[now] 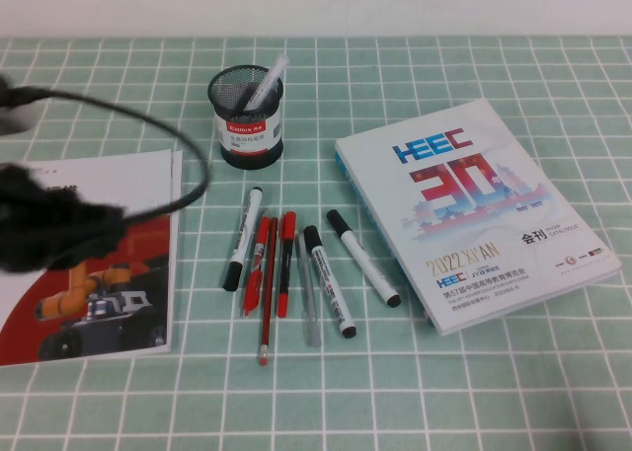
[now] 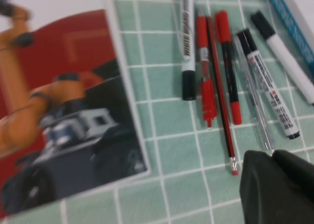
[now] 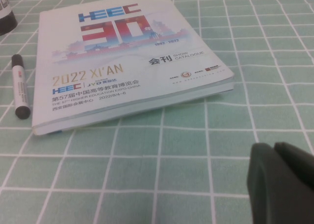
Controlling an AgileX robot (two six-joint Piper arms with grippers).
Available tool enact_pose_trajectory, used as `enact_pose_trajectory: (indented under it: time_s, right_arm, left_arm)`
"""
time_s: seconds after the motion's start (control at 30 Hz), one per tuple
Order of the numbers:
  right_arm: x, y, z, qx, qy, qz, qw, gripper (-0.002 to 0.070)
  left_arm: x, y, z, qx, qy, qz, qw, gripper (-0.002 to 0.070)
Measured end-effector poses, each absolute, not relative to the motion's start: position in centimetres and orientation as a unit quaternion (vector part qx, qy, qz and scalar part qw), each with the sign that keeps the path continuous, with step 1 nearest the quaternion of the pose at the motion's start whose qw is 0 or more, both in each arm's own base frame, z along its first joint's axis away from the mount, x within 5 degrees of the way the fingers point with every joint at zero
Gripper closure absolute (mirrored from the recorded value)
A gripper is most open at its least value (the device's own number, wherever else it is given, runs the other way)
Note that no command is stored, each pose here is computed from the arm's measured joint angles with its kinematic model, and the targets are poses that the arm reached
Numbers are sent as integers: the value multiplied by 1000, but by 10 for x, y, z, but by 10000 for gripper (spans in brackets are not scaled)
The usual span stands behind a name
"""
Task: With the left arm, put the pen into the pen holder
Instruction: Pick up the pen on the table
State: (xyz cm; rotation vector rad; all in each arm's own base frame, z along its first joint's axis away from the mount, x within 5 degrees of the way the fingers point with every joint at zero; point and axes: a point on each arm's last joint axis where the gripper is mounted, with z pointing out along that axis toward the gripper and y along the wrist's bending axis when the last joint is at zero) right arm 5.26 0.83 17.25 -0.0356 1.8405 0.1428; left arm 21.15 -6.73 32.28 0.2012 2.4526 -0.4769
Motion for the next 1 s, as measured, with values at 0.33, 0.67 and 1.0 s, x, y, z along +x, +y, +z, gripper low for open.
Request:
enact_pose_trajectory:
  time_s: [0.33, 0.67, 1.0]
  right_arm:
    - [53, 8, 173, -15, 795, 62, 603, 696]
    - [53, 8, 173, -15, 795, 62, 603, 696]
    - [53, 8, 173, -15, 795, 62, 603, 696]
  left_arm:
    - [304, -139, 294, 153, 957, -151, 193, 675]
    - [367, -188, 271, 188, 969, -80, 140, 675]
    - [393, -206, 238, 235, 967, -37, 94, 666]
